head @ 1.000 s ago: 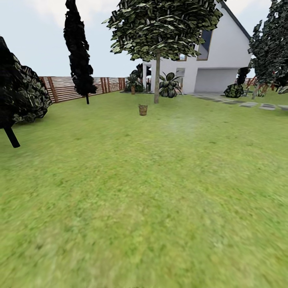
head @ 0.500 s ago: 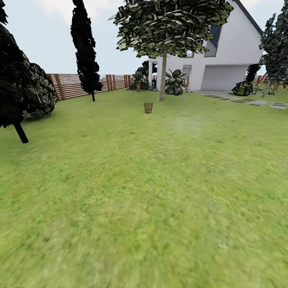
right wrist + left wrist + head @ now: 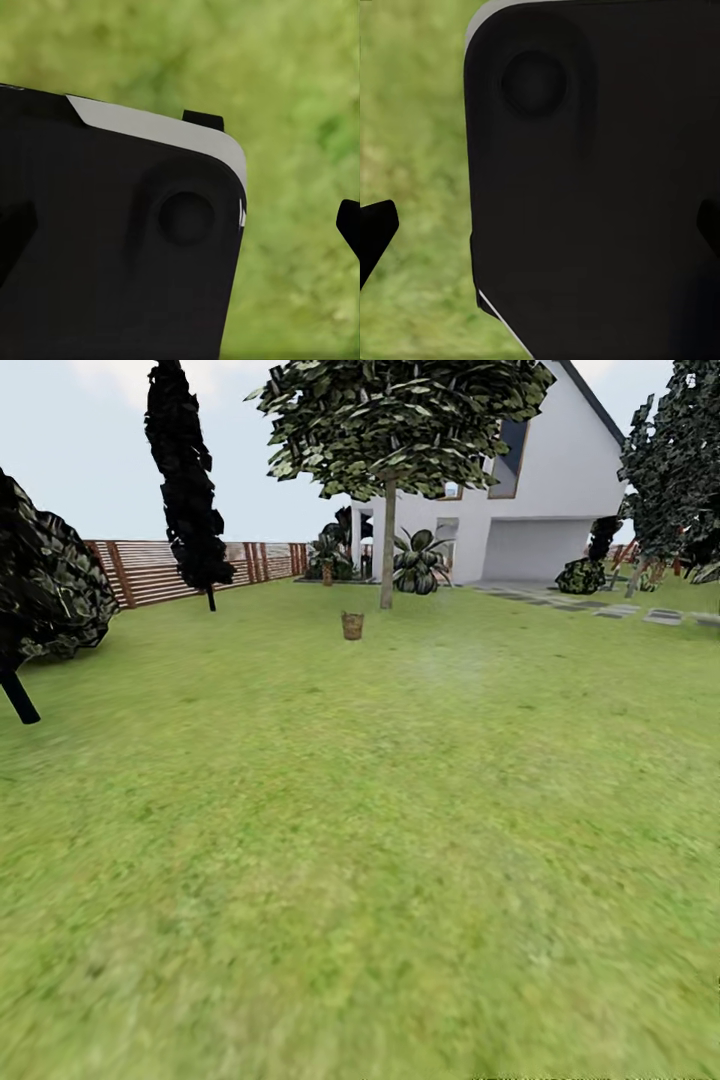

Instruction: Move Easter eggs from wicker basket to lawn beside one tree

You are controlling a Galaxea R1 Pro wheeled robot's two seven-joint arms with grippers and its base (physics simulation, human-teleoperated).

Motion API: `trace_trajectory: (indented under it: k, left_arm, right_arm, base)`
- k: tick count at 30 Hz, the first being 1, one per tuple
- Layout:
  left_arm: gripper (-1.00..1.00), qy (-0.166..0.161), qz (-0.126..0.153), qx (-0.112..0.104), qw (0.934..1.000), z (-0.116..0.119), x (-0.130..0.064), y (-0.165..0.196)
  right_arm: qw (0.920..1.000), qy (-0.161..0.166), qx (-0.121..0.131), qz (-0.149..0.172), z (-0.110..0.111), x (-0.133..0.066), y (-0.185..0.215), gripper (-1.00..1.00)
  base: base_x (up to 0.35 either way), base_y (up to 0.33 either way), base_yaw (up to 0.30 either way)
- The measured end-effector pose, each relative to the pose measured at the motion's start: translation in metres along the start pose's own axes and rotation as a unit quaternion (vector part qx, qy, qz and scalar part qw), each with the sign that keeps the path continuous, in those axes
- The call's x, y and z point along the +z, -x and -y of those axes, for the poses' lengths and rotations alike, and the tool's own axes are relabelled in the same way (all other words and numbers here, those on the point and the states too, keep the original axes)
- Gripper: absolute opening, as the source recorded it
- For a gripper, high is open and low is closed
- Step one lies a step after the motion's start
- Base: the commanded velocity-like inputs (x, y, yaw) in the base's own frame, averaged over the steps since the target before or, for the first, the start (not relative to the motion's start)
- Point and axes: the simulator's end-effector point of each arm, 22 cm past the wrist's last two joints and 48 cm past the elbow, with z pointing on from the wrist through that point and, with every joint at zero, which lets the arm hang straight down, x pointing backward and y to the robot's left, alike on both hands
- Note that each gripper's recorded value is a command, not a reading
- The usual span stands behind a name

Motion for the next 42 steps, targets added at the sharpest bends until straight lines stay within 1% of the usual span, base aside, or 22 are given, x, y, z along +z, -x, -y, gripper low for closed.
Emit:
trace_trajectory:
  k: [5,19,33,42]
  left_arm:
    - [1.00,0.000,0.000,0.000,1.0000,0.0000,0.0000,-0.0003]
    - [1.00,0.000,-0.001,0.000,1.0000,0.0001,0.0000,-0.0004]
    - [1.00,0.000,-0.010,0.000,0.9999,0.0001,0.0000,-0.0079]
    - [1.00,-0.002,-0.011,0.003,0.9999,0.0022,0.0000,-0.0083]
  right_arm:
    - [1.0000,0.001,-0.004,0.000,0.0004,0.0000,-0.0003,1.00]
    - [1.0000,0.002,-0.003,0.000,-0.0019,0.0000,-0.0002,1.00]
    - [0.9999,0.004,-0.003,-0.010,-0.0032,-0.0001,-0.0079,1.00]
    - [0.9999,0.002,-0.003,-0.010,-0.0003,-0.0001,-0.0079,1.00]
  base:
    - [0.000,0.000,-0.011]
    - [0.000,0.000,0.000]
    - [0.000,0.000,0.014]
    - [0.000,0.000,0.004]
